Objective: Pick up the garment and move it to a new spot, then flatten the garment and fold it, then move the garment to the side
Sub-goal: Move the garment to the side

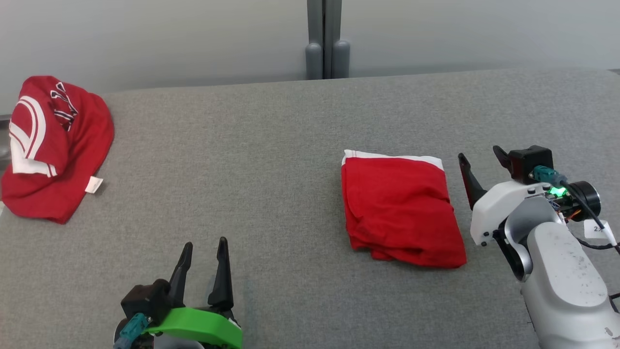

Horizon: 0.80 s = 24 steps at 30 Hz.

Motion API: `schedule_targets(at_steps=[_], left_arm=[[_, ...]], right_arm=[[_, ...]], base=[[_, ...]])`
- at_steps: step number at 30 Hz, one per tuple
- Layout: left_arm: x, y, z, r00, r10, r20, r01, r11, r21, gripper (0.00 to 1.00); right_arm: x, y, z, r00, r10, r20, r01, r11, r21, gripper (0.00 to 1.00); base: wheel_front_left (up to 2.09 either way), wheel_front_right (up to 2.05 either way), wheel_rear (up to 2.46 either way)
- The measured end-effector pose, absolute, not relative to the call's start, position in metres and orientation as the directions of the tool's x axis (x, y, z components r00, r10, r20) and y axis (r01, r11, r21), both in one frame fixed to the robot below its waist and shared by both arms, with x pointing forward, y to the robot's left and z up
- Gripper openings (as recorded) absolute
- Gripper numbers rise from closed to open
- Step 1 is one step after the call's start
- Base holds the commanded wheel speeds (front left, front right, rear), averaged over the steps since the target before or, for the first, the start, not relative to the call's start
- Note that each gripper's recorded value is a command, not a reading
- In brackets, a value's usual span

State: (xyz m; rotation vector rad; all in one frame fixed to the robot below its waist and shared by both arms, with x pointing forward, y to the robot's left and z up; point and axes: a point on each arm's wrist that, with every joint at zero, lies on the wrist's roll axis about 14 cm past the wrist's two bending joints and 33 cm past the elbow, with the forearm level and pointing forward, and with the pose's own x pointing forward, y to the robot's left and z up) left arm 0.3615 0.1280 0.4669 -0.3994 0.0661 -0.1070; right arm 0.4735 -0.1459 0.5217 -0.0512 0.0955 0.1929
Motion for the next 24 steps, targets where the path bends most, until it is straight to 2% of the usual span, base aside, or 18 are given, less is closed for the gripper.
schedule_targets(at_steps=[5, 11, 16, 19, 20, 21, 22, 23, 24], left_arm=[[0.363, 0.138, 0.461, 0.994, -0.083, -0.064, 0.051, 0.915, -0.401, 1.00], [0.362, 0.150, 0.451, 0.994, -0.046, -0.096, 0.004, 0.915, -0.403, 1.00], [0.363, 0.154, 0.445, 0.993, -0.033, -0.116, -0.016, 0.916, -0.401, 1.00], [0.363, 0.154, 0.442, 0.991, -0.032, -0.127, -0.022, 0.917, -0.399, 1.00], [0.363, 0.153, 0.440, 0.991, -0.034, -0.130, -0.021, 0.917, -0.399, 1.00], [0.364, 0.152, 0.439, 0.990, -0.037, -0.134, -0.020, 0.917, -0.399, 1.00], [0.364, 0.152, 0.439, 0.990, -0.038, -0.135, -0.019, 0.917, -0.399, 1.00], [0.366, 0.151, 0.439, 0.990, -0.040, -0.134, -0.017, 0.917, -0.398, 1.00], [0.368, 0.150, 0.439, 0.990, -0.044, -0.132, -0.012, 0.918, -0.397, 1.00]], right_arm=[[0.480, -0.142, 0.475, 0.928, 0.214, -0.304, -0.236, 0.971, -0.037, 1.00], [0.473, -0.121, 0.426, 0.825, 0.279, -0.491, -0.298, 0.954, 0.042, 1.00], [0.466, -0.110, 0.400, 0.741, 0.317, -0.591, -0.334, 0.939, 0.085, 1.00], [0.468, -0.105, 0.398, 0.723, 0.336, -0.603, -0.347, 0.932, 0.102, 1.00], [0.469, -0.105, 0.398, 0.722, 0.339, -0.603, -0.351, 0.931, 0.103, 0.62], [0.470, -0.105, 0.397, 0.722, 0.341, -0.602, -0.359, 0.929, 0.096, 0.36], [0.470, -0.105, 0.397, 0.722, 0.342, -0.602, -0.363, 0.927, 0.091, 0.25], [0.472, -0.103, 0.397, 0.724, 0.347, -0.596, -0.370, 0.925, 0.090, 0.00], [0.473, -0.102, 0.398, 0.728, 0.353, -0.588, -0.371, 0.924, 0.095, 0.00]], base=[[0.00, 0.00, 0.00], [0.00, 0.00, 0.00], [0.00, 0.00, 0.00], [0.00, 0.00, 0.00], [0.00, 0.00, 0.00], [0.00, 0.00, 0.00], [0.00, 0.00, 0.00], [0.00, 0.00, 0.00], [0.00, 0.00, 0.00]])
